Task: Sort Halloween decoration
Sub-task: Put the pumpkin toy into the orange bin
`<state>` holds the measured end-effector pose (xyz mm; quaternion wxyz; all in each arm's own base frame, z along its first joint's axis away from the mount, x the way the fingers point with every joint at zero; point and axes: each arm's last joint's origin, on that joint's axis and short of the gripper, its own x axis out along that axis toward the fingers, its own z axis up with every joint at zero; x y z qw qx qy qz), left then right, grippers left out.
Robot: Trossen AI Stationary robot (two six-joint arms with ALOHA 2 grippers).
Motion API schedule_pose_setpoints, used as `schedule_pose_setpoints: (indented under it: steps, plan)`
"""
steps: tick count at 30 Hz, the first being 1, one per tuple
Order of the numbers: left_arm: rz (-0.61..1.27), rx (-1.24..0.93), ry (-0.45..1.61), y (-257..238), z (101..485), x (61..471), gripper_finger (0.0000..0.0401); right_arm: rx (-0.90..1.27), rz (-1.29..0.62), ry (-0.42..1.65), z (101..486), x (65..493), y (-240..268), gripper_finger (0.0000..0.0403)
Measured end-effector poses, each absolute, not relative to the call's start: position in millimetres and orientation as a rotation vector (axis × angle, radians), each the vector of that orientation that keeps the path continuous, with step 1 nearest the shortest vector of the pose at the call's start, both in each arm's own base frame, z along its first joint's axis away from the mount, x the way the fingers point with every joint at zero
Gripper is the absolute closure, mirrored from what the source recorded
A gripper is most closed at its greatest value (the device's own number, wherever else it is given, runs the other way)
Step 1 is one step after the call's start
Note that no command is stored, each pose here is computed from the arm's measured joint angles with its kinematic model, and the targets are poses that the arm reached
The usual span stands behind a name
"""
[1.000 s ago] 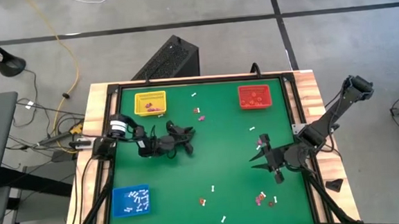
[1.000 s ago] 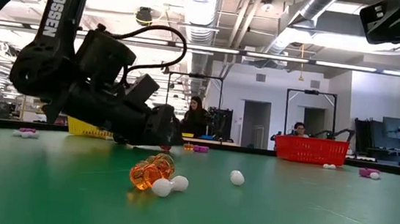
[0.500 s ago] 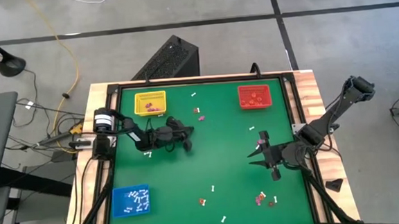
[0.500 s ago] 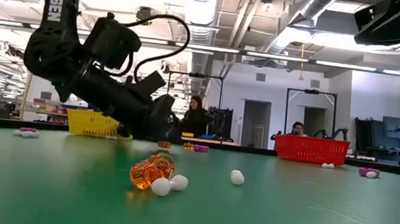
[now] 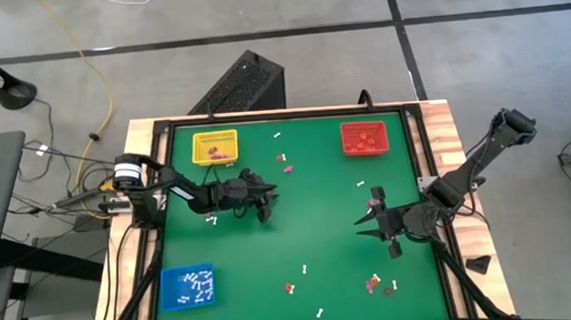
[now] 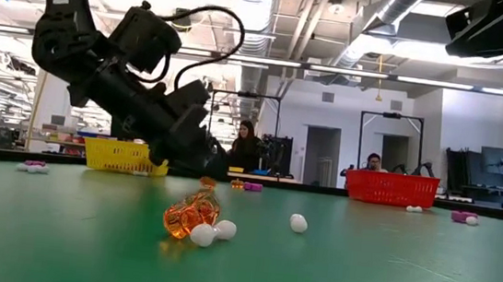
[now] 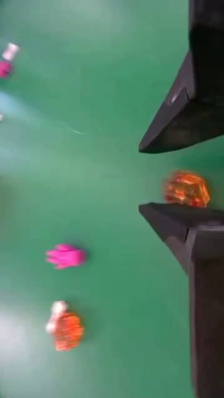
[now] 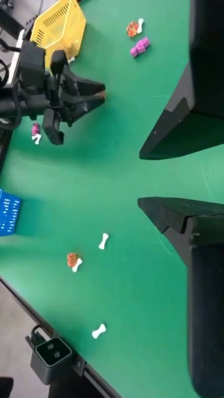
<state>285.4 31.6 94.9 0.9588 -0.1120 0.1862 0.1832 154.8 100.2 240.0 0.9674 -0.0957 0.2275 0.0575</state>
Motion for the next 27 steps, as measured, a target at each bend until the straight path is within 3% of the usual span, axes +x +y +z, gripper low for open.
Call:
schedule_pose_setpoints:
  steps: [6, 14, 19, 27]
  plan:
    - [0.398, -0.219, 0.459, 31, 89, 282, 0.0232, -0.192, 0.116, 0.459, 240, 155, 100, 0.0265]
    - [0.404, -0.171, 0.507, 32, 64, 283, 0.0229, -0.186, 0.117, 0.451, 241, 155, 101, 0.0265]
    - [0.414, -0.168, 0.466, 32, 49, 285, 0.0252, -0.180, 0.117, 0.441, 242, 156, 101, 0.0265]
    - [0.409, -0.171, 0.449, 32, 46, 277, 0.0322, -0.179, 0.118, 0.441, 242, 156, 101, 0.0265]
